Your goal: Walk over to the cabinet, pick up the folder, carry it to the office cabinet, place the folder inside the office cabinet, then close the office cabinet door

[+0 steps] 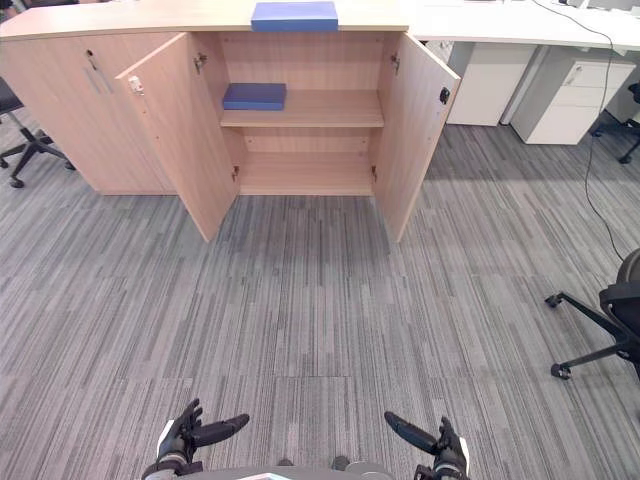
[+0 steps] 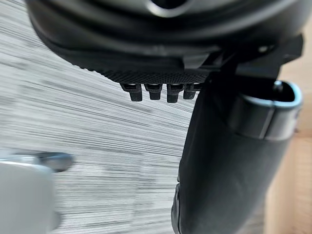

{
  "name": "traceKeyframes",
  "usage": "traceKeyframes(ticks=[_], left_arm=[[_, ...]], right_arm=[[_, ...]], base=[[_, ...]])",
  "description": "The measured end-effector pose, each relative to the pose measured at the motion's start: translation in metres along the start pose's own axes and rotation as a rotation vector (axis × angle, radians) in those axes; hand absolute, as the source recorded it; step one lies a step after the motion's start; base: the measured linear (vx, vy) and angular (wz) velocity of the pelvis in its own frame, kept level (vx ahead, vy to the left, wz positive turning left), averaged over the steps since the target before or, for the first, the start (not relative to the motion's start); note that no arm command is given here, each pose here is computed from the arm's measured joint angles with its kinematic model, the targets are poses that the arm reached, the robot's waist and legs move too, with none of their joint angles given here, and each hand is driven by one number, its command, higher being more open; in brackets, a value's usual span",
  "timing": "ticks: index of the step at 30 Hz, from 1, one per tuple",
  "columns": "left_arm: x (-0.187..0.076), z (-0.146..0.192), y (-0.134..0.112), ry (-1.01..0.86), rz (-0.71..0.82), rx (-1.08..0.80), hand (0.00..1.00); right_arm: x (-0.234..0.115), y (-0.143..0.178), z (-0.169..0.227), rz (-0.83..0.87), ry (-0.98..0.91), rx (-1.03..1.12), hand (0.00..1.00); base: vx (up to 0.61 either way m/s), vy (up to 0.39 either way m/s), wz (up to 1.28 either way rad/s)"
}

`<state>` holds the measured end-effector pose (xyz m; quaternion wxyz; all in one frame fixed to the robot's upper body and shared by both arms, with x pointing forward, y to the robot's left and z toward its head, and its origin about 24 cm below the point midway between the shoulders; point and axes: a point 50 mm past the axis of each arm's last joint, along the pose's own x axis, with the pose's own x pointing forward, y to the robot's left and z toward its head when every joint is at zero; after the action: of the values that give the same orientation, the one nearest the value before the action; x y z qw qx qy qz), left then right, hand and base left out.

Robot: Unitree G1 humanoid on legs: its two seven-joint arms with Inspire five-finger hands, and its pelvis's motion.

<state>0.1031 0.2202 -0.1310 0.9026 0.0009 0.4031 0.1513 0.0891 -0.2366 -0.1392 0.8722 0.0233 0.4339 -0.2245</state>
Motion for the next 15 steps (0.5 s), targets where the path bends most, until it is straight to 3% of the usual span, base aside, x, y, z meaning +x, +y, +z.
traceKeyframes(ticks=[4,15], left_arm=[[0.001,0.018,0.0,-0.088,-0.013,-0.006,1.0],[-0.003,0.021,0.003,-0.117,-0.007,0.005,1.0]], right_arm=[[0.002,0.001,0.016,0.02,-0.069,-0.073,1.0],[0.005,-0.001,0.025,0.034,-0.098,-0.128,1.0]], base=[[0.07,0.028,-0.01],[0.02,0.001,-0.09]])
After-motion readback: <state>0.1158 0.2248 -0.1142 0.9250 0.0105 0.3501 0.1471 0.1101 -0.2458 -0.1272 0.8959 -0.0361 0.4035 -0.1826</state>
